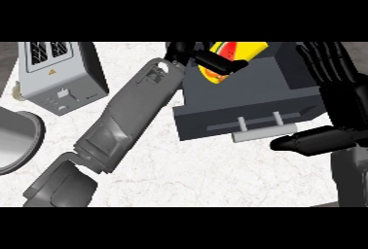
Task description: Pick up the cup, place it into the drawer and close the drawer
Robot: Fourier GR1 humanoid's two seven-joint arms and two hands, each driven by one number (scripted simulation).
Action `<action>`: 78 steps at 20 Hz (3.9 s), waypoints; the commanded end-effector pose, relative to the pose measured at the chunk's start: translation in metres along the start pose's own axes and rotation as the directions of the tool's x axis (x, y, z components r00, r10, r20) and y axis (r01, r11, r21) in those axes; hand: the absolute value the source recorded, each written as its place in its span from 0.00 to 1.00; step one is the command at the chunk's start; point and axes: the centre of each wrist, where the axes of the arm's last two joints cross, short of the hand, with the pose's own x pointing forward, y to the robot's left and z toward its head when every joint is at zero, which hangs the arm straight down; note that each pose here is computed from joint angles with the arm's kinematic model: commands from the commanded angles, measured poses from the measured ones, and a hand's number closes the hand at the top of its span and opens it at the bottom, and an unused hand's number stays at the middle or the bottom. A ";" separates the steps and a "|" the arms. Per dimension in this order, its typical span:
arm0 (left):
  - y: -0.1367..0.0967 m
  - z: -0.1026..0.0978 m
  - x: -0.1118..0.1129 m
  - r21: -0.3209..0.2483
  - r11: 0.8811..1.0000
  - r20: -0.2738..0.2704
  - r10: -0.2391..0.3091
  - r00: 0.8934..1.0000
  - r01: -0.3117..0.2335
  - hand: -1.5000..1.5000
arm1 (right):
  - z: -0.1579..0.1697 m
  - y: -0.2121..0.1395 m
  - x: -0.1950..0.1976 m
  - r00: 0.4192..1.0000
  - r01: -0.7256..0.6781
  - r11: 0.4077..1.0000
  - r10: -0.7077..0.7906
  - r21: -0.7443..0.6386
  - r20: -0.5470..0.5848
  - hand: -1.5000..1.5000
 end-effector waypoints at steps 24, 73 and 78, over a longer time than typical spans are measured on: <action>0.001 0.007 -0.011 0.131 0.920 0.213 0.338 0.916 -0.370 0.00 | 0.012 0.027 -0.005 0.928 -0.172 0.731 0.346 0.661 -0.140 0.00; 0.099 0.081 -0.098 0.029 0.855 0.230 0.499 0.836 -0.518 0.00 | -0.092 -0.092 -0.096 0.820 -0.412 0.870 0.483 0.269 -0.306 1.00; 0.096 0.085 -0.101 0.011 0.850 0.231 0.511 0.828 -0.527 0.00 | -0.086 -0.096 -0.098 0.830 -0.386 0.880 0.463 0.277 -0.311 1.00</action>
